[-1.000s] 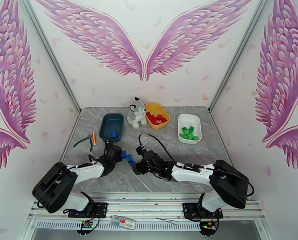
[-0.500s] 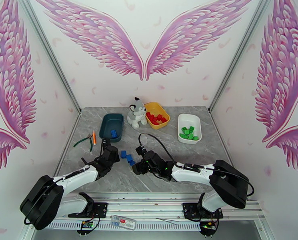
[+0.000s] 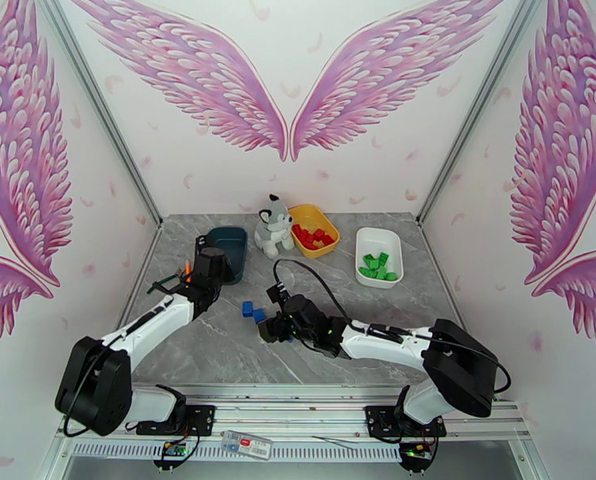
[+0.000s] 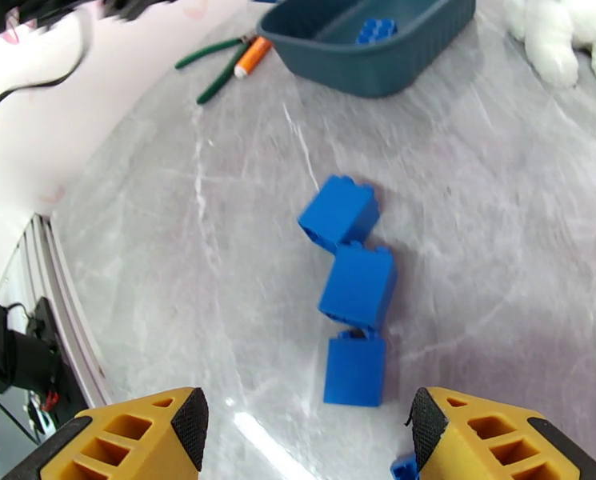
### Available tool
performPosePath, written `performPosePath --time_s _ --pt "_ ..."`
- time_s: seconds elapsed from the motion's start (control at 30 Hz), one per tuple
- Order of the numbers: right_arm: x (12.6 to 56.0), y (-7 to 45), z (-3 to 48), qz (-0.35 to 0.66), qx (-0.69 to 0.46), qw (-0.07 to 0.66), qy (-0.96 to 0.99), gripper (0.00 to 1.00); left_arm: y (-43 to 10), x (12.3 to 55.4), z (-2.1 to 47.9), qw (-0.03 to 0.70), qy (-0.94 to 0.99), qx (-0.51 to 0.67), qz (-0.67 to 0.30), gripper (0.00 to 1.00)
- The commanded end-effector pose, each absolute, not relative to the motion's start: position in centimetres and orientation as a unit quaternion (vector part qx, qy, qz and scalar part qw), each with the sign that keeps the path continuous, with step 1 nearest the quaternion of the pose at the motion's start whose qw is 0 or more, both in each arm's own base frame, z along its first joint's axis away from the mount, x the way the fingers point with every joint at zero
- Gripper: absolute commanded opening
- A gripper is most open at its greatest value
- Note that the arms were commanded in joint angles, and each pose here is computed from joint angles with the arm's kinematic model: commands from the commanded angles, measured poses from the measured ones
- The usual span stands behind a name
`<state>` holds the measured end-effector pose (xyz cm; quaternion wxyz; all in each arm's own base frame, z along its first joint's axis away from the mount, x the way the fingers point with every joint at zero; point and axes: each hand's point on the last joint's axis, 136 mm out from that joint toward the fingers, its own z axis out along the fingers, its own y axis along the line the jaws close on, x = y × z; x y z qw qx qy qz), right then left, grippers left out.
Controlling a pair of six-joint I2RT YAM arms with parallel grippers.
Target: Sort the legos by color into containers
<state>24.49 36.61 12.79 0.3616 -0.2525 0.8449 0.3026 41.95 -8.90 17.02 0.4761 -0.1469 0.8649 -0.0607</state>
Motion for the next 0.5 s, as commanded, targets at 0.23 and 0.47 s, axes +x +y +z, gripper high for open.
performPosePath --time_s 0.23,0.47 --pt "25.2 36.4 15.9 0.286 -0.252 0.395 0.836 0.76 -9.3 45.7 16.9 0.463 0.878 -0.113 -0.047 0.61" --pt "25.0 35.7 15.1 0.276 -0.250 0.395 0.840 0.80 -9.5 42.3 18.0 0.477 0.872 -0.102 -0.035 0.71"
